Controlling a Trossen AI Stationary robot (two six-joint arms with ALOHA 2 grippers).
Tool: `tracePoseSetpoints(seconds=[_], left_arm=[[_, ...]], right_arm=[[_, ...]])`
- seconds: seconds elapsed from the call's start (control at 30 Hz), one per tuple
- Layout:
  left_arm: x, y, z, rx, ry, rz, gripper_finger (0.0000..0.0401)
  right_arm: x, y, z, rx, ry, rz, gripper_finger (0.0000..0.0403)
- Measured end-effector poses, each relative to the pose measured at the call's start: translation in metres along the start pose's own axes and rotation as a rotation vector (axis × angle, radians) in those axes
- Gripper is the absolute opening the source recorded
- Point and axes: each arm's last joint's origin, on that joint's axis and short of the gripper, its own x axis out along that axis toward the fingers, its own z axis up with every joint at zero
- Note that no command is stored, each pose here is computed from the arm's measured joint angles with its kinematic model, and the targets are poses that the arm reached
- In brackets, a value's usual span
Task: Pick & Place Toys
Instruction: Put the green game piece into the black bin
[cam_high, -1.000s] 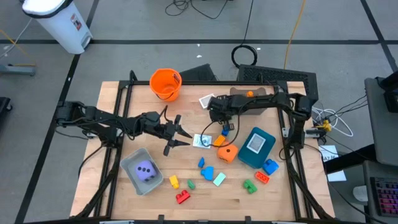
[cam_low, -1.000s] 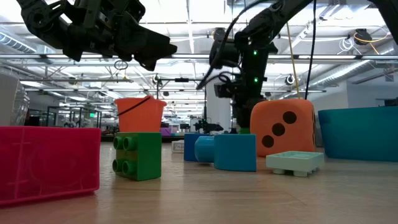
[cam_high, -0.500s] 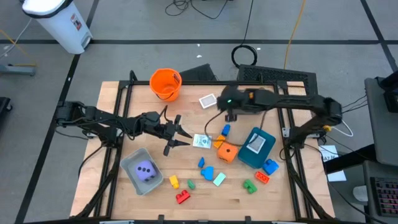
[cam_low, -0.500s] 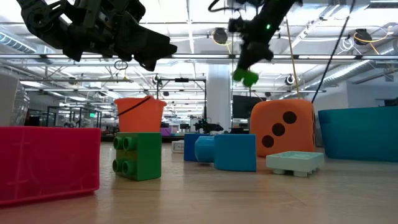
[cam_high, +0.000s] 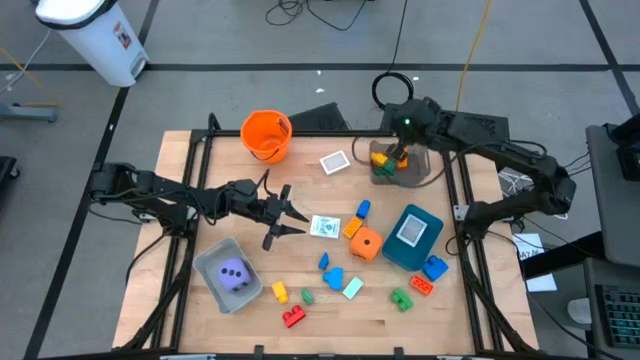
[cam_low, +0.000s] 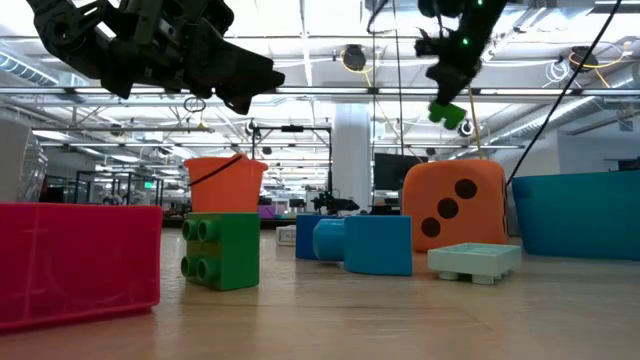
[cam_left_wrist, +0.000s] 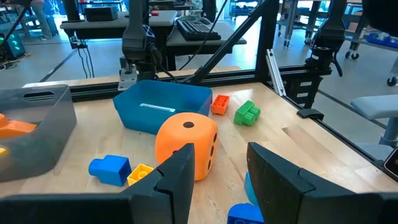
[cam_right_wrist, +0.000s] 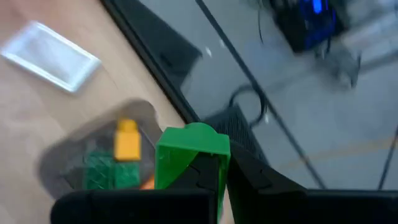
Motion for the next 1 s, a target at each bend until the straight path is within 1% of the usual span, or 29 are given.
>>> tracePoseSetpoints(seconds=[0.2,0.37,0.47,0.6,0.73,0.9,1.0], left_arm=[[0.0,0.0,-0.001,-0.003,0.008,0.0,0.0152],[0.0,0.0,-0.001,-0.006,0.013,-0.001,0.0152],[0.0,0.0,-0.001,-0.008,0.014,-0.001,0.0152],[0.0,0.0,-0.001,-0.008,0.015,-0.001,0.0152],[0.0,0.0,-0.001,-0.003,0.014,-0.001,0.0152],[0.0,0.0,-0.001,-0.002,0.014,0.001,0.0152],[0.0,0.0,-0.001,-0.001,0.013,0.002,0.0152]], right_arm=[[0.02,-0.02,-0.012,0.136,0.134,-0.045,0.0005],[0.038,-0.024,-0.019,0.216,0.182,0.004,0.0005],[0.051,-0.017,-0.029,0.218,0.209,0.002,0.0006],[0.068,-0.005,-0.049,0.201,0.261,0.008,0.0013],[0.083,0.006,-0.07,0.188,0.306,0.015,0.0011],[0.096,0.016,-0.088,0.182,0.315,0.016,0.0008],[0.099,0.019,-0.092,0.183,0.306,0.011,0.001]])
